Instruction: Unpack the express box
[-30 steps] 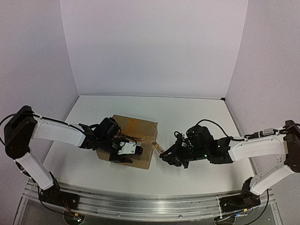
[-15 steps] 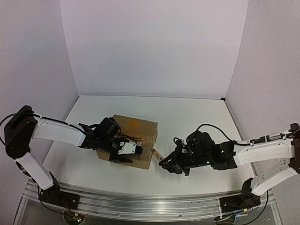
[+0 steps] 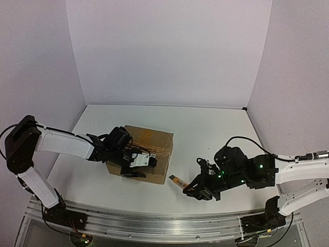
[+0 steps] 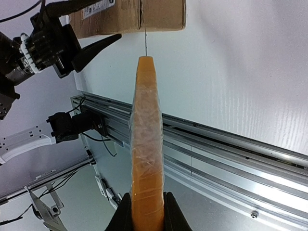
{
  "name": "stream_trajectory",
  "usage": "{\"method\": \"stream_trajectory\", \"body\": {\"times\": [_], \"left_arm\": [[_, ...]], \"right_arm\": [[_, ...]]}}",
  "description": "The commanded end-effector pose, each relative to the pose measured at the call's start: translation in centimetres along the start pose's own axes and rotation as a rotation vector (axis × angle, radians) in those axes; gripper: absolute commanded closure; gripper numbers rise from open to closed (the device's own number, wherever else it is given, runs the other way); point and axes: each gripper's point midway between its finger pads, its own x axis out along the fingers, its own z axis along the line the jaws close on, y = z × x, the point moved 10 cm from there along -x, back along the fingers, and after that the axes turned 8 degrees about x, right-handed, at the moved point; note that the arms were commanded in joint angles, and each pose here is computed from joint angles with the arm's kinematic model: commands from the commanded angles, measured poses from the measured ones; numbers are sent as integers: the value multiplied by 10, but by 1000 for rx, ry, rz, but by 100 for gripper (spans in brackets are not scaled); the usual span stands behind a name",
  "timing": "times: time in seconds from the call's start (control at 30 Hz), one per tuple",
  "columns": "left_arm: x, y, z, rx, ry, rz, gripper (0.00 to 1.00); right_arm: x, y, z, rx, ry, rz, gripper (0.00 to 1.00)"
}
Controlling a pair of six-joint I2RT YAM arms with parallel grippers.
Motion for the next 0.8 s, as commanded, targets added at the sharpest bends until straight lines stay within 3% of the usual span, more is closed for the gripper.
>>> {"method": "stream_trajectory", "body": {"times": [0.0, 0.1, 0.3, 0.4, 0.5, 0.57, 0.63, 0.77], "left_arm": [[-17, 0, -8, -99, 128, 23, 31], [-35, -21, 5, -99, 157, -42, 21], [-72, -55, 40, -187, 214, -163, 13], [-65, -28, 87, -358, 161, -92, 13], [-55, 30, 157, -604, 105, 33, 15], [-50, 56, 191, -689, 124, 80, 14], [-45, 66, 213, -653, 148, 106, 12], [-25, 76, 209, -558, 260, 100, 0]], "right_arm": [[-36, -17, 17, -38, 30, -141, 100], [-48, -39, 25, -57, 51, -228, 100], [-41, -78, 32, -56, 153, -288, 100], [-34, -94, 33, -61, 195, -300, 100], [-26, -104, 32, -84, 246, -309, 100], [-21, -110, 31, -99, 271, -301, 100], [-17, -113, 34, -122, 284, -293, 100], [-13, -117, 36, -141, 301, -291, 100]]}}
